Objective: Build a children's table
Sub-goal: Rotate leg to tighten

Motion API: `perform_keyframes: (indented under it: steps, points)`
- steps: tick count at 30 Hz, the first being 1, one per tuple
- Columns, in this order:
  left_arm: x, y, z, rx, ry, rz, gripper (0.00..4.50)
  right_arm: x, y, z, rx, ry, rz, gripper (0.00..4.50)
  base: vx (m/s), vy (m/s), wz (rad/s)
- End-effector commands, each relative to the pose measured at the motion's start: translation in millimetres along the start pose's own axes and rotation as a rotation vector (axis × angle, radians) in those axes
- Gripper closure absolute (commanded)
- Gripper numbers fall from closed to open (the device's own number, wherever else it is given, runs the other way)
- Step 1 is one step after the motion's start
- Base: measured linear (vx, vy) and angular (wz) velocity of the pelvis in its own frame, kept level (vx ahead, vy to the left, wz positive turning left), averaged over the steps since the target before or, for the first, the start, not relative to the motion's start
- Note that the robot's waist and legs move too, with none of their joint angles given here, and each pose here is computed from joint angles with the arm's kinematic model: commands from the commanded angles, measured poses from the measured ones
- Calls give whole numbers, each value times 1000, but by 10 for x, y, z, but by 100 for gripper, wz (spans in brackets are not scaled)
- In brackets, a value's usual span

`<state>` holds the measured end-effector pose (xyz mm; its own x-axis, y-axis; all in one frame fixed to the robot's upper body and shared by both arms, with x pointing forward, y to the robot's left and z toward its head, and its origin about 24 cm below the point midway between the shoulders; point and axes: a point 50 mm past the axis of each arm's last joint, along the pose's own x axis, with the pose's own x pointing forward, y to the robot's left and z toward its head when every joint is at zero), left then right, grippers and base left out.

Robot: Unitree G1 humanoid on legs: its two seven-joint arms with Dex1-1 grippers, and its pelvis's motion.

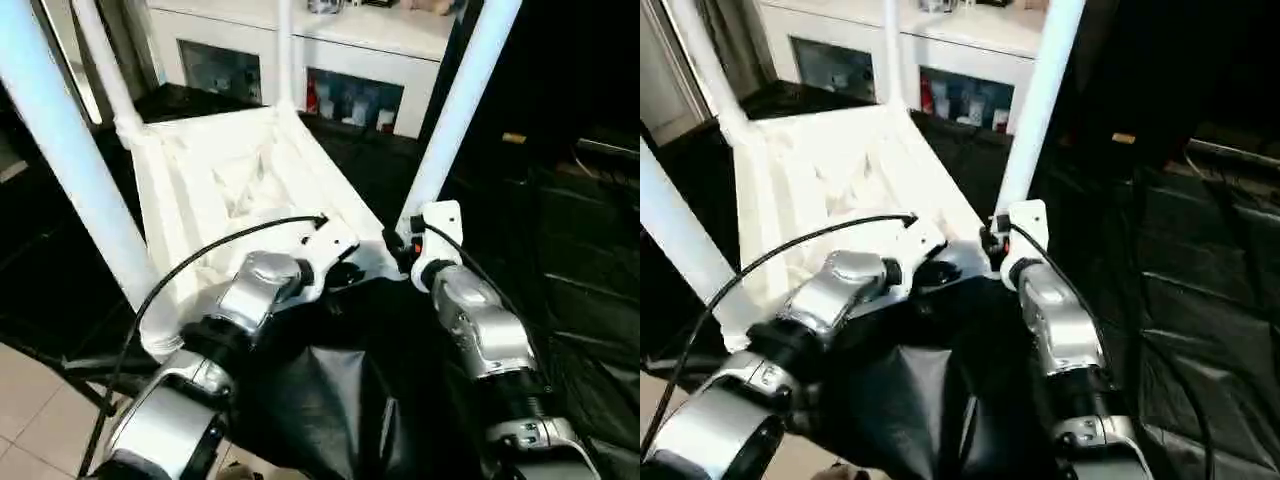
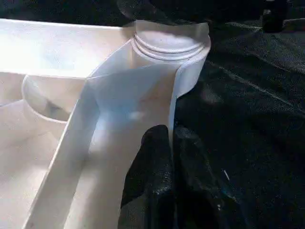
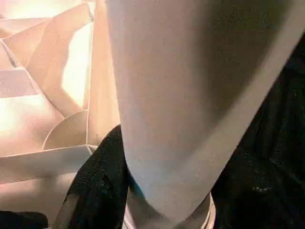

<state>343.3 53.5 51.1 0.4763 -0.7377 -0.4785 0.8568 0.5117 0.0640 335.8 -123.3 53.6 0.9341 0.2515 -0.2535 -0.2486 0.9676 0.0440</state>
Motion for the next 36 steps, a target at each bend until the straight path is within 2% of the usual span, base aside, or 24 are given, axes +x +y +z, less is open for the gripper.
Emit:
perform_keyframes:
  steps: [1, 5, 9, 10, 15, 19, 28, 36]
  points:
    - [-17, 84, 195, 21, -92, 82, 450, -1, 279, -153, 26, 46, 151, 191, 0, 0, 0]
    - [-33, 52, 196, 14, -122, 21, 450, -11, 210, -85, 15, 9, 176, 162, 0, 0, 0]
    - [-82, 26, 150, 32, -131, -55, 450, -77, 79, -1, -52, -9, 280, 132, 0, 0, 0]
    - [-120, 29, 121, 35, -131, -85, 450, -140, 37, 33, -101, -10, 367, 123, 0, 0, 0]
    - [-202, 7, 108, 77, -160, -173, 450, -266, -36, 61, -184, 12, 503, 80, 0, 0, 0]
    - [-389, -58, 52, 118, -181, -361, 450, -487, -154, 49, -267, 81, 695, 80, 0, 0, 0]
    - [-602, -42, -71, 113, -140, -452, 450, -670, -209, 55, -292, 124, 849, 80, 0, 0, 0]
    - [-678, -58, -115, 110, -124, -479, 450, -707, -188, 41, -297, 143, 905, 151, 0, 0, 0]
